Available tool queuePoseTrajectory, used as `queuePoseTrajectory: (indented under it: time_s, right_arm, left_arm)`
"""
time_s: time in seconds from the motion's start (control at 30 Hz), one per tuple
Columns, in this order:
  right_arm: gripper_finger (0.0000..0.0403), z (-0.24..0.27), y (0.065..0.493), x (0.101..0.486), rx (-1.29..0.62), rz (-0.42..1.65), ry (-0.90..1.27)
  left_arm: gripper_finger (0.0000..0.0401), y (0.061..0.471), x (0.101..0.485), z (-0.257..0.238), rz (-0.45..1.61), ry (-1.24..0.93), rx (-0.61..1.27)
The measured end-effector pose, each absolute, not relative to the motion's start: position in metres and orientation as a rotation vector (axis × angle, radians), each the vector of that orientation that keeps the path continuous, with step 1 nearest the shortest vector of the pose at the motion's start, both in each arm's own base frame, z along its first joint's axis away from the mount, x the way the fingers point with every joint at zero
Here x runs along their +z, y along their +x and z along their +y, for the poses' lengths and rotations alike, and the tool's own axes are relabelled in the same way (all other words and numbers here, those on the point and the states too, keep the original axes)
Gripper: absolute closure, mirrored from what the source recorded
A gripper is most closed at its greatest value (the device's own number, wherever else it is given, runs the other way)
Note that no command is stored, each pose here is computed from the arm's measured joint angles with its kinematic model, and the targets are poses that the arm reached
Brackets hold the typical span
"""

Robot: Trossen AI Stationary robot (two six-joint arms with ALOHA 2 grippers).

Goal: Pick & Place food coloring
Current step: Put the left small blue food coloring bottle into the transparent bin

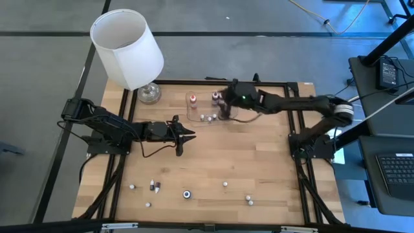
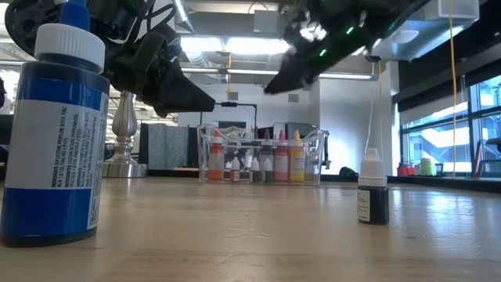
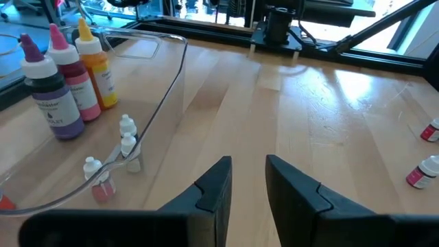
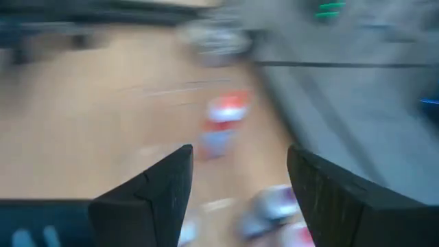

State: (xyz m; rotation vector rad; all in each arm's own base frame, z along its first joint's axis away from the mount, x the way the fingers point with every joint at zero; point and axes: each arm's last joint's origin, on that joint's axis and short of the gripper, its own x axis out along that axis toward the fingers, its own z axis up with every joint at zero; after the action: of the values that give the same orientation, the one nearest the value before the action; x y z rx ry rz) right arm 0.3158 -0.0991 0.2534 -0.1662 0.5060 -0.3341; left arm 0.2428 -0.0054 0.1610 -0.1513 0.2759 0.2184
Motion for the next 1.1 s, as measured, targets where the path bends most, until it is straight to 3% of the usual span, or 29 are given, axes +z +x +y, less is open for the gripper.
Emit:
queuePoseTrajectory:
  time_s: [0.2,0.43,1.1]
  right_arm:
    - [0.0166,-0.04,0.279,0.257,0.084,0.535,-0.119]
    - [0.0166,0.014,0.231,0.219,0.351,0.544,-0.135]
    - [0.0166,0.043,0.203,0.177,0.474,0.442,-0.128]
  left_arm:
    - [0.0318,0.243,0.16,-0.005,0.283,-0.153,0.219]
    - [0.0316,0.242,0.159,-0.005,0.297,-0.174,0.224]
    - [0.0315,0.243,0.161,-0.007,0.275,-0.186,0.171]
